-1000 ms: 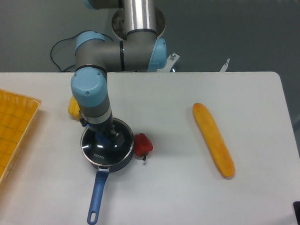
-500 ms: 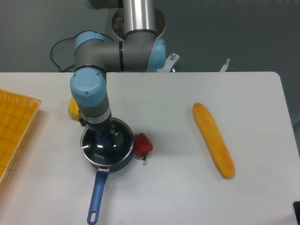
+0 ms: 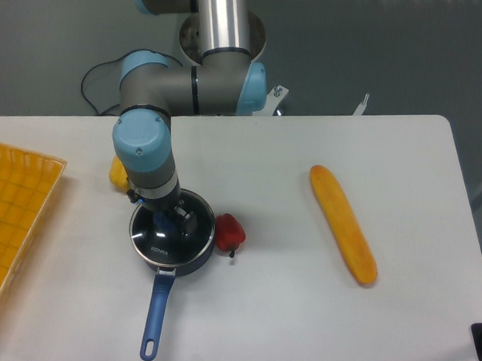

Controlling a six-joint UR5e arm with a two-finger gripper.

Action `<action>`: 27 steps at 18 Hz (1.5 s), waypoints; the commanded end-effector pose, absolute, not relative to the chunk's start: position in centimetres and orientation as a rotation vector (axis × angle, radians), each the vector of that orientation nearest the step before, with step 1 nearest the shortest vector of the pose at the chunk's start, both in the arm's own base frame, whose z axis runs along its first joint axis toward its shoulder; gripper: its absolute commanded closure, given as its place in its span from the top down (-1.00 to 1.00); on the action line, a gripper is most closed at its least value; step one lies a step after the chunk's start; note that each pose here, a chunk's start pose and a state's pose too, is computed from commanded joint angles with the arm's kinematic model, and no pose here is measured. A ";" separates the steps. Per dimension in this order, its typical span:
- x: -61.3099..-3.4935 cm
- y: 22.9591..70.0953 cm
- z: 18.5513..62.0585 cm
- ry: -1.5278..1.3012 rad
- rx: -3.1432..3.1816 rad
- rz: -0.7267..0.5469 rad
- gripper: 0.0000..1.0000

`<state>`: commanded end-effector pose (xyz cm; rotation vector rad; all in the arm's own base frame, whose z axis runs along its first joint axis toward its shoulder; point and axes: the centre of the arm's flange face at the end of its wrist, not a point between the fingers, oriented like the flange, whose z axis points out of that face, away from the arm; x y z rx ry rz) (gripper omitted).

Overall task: Open the lid
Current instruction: 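Close the gripper on the glass lid's blue knob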

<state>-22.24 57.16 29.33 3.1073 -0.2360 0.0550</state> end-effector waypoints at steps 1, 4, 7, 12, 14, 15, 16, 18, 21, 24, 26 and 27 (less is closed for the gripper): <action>-22.2 57.2 29.3 -0.236 3.107 0.055 0.64; -22.2 57.2 29.3 -0.238 3.106 0.053 0.55; -22.4 57.1 29.4 -0.236 3.106 0.053 0.46; -22.5 57.2 29.6 -0.236 3.108 0.048 0.40; -22.6 57.3 29.8 -0.236 3.109 0.047 0.37; -22.6 57.2 29.7 -0.234 3.108 0.048 0.35; -22.6 57.2 29.7 -0.234 3.108 0.048 0.34; -22.6 57.2 29.7 -0.231 3.108 0.048 0.33; -22.7 57.2 29.8 -0.229 3.109 0.048 0.25; -22.9 57.2 29.9 -0.229 3.110 0.047 0.25; -23.1 57.3 30.4 -0.232 3.117 0.038 0.23; -23.2 57.4 30.6 -0.232 3.121 0.034 0.22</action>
